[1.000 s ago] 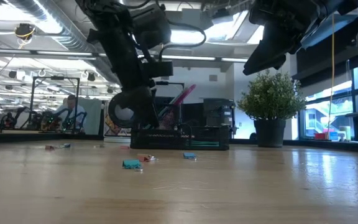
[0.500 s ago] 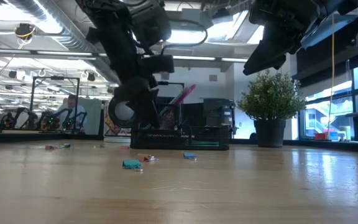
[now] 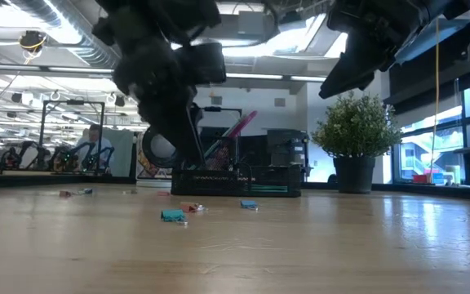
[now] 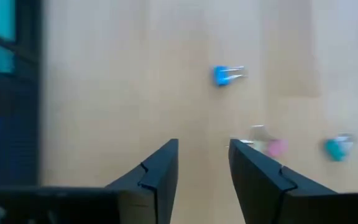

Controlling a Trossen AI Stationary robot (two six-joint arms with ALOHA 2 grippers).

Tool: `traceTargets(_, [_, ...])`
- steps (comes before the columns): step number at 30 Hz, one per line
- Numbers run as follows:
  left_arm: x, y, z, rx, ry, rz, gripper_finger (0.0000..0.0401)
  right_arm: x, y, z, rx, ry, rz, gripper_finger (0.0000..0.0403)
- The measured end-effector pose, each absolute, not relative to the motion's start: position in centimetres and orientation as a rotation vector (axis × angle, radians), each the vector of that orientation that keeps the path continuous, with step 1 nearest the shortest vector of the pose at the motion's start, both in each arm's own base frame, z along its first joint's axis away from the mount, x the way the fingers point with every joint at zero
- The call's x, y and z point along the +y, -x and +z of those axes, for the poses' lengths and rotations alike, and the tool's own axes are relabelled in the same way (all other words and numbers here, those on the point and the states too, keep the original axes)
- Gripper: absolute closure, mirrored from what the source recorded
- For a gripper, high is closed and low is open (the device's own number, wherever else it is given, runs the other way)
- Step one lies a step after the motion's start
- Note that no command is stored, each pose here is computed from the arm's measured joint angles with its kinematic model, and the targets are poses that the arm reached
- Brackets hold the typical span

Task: Pick and place office supplies into organizer
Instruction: Put the green binder clip into the black desk organizer

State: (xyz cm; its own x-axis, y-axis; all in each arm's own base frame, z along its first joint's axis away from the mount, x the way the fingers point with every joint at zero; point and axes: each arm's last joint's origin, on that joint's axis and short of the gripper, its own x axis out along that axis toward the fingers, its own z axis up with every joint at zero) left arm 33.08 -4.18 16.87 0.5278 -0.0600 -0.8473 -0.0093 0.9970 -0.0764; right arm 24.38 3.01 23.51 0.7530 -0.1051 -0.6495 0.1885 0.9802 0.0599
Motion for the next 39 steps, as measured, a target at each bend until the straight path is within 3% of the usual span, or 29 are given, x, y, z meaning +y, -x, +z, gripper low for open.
traceTargets(11, [-9.2, -32.8, 17.5, 0.966, 0.28, -0.034, 0.024, 3.0, -24.4, 23.5, 0.706, -0.053, -0.135, 0.0296])
traceTargets(17, [-10.8, -33.6, 19.9, 0.895, 0.26, 0.025, 0.0239, 3.0, -24.4, 23.5, 0.707, -0.033, -0.127, 0.0296])
traceTargets(26, [-10.8, -33.2, 20.9, 0.982, 0.439, 0.214, 0.0239, 3.0, -24.4, 23.5, 0.705, -0.063, -0.138, 0.0296])
traceTargets(39, [-13.2, -34.8, 18.4, 1.15, 0.46, 0.202, 0.024, 3.0, -24.4, 23.5, 0.706, -0.058, -0.136, 0.0296])
